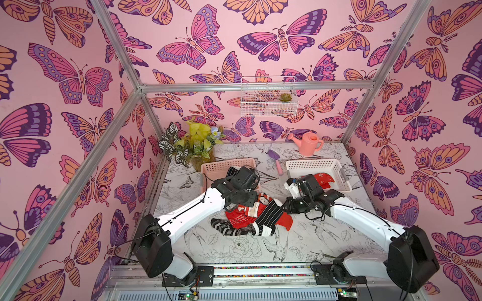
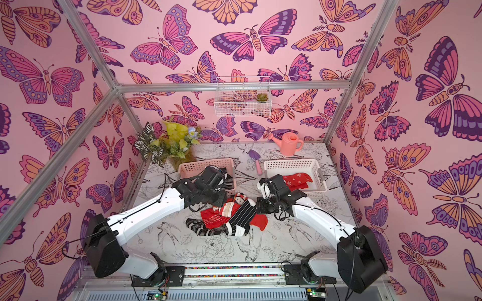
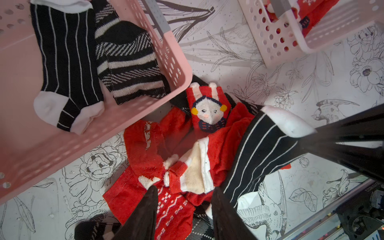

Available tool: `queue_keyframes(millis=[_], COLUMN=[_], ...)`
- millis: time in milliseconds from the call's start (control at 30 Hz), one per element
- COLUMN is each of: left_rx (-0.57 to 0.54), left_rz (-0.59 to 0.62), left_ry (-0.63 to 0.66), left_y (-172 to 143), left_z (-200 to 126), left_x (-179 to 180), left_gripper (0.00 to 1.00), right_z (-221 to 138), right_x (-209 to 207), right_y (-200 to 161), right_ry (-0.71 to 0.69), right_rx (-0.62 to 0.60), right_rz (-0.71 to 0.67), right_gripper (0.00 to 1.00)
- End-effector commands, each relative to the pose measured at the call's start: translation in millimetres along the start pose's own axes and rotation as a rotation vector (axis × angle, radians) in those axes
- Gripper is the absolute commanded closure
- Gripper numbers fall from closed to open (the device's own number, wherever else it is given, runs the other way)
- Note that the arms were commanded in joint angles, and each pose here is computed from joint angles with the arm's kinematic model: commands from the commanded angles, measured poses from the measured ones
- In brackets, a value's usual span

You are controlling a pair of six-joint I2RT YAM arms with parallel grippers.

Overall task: Sort the socks into the basket by color
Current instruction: Pick up the sock at the center of the board, then place the sock in the bin.

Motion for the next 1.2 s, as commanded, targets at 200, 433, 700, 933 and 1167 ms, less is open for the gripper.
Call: queue_keyframes(millis=[200,433,700,933,1167], left_rx=[-0.075,-0.127,-0.139,-0.134,-0.143], left_rz=[-0.114,-0.141,-0.151,-0.152,-0.158], left_ry=[0.042,0.027,0.024,0.031,0.039], left_y=[-8,-10,-14,-16,-17], left_z=[-32,-51,-56,-55,-57], left_x=[43,55,61,66,71], left_gripper=[0.55,0.55,0.55,0.55,0.55], right_z=[-21,-16,11,21,30], right_x=[55,97,128,155,183], right_y=[10,35,74,104,129], right_ry=[0.055,0.079,0.106,0.159,0.273], right_rx=[0.019,0.008,0.015,-0.001,-0.043], right_rz=[-0.127,-0.218,-0.270,-0.297,-0.294], right_gripper=[1.00,1.00,1.00,1.00,1.00])
Point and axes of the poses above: each gripper's point midway between its finger pads, its own z axis out along the fingers, its own x axis along the line the jaws close on, y = z × x, the point moved 4 cm from there along -z, back along the fingers, and after that the axes turned 5 degrees about z, right-handed, at the moved point
